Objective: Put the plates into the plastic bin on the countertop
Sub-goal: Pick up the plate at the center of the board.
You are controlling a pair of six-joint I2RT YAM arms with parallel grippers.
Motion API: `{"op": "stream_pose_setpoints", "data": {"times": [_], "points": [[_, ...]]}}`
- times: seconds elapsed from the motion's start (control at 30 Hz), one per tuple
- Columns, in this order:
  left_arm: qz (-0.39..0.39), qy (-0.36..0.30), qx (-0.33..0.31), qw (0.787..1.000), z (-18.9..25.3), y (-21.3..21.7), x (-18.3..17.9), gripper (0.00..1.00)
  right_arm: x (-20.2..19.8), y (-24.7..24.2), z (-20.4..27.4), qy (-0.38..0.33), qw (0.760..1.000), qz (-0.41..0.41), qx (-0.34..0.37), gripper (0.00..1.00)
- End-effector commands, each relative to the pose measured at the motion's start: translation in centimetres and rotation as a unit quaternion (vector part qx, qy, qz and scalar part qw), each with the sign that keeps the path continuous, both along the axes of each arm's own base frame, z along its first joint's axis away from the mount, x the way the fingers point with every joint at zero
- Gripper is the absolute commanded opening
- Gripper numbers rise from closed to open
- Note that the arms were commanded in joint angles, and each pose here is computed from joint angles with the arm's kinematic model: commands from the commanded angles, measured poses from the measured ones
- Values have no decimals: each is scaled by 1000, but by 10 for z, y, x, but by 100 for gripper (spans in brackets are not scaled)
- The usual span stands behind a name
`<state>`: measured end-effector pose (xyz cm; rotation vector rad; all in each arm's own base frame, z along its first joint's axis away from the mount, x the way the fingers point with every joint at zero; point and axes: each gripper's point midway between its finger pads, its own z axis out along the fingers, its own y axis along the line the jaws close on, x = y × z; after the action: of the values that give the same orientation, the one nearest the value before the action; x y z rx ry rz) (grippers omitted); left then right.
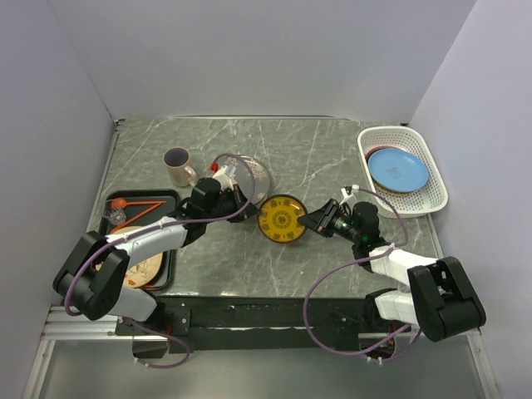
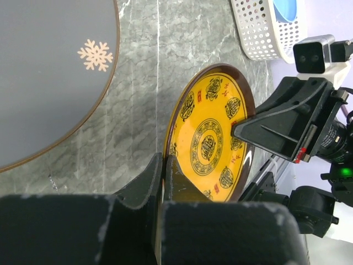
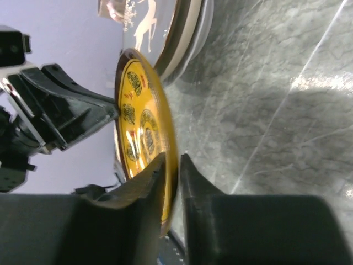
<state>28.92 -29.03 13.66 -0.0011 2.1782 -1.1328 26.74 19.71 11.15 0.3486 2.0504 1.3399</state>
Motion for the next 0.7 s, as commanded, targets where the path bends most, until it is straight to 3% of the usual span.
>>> {"op": "stream_pose_setpoints", "data": {"times": [0.0, 0.1, 0.37, 0.47, 0.67], "points": [[-3, -37, -34, 999, 35, -12, 9, 1, 0, 3, 13, -29, 1000, 3, 9, 14], [-4, -39, -33, 999, 36, -12, 8, 1, -2, 2, 13, -30, 1000, 1, 5, 1], [-11, -48, -38, 998, 41, -13, 6, 5, -5, -3, 16, -34, 999, -7, -9, 0], [-14, -51, -36, 998, 39, -13, 5, 15, -5, -4, 17, -33, 999, -10, -13, 0], [-9, -51, -37, 998, 35, -10, 4, 46, -6, -5, 17, -33, 999, -6, -23, 0]]}}
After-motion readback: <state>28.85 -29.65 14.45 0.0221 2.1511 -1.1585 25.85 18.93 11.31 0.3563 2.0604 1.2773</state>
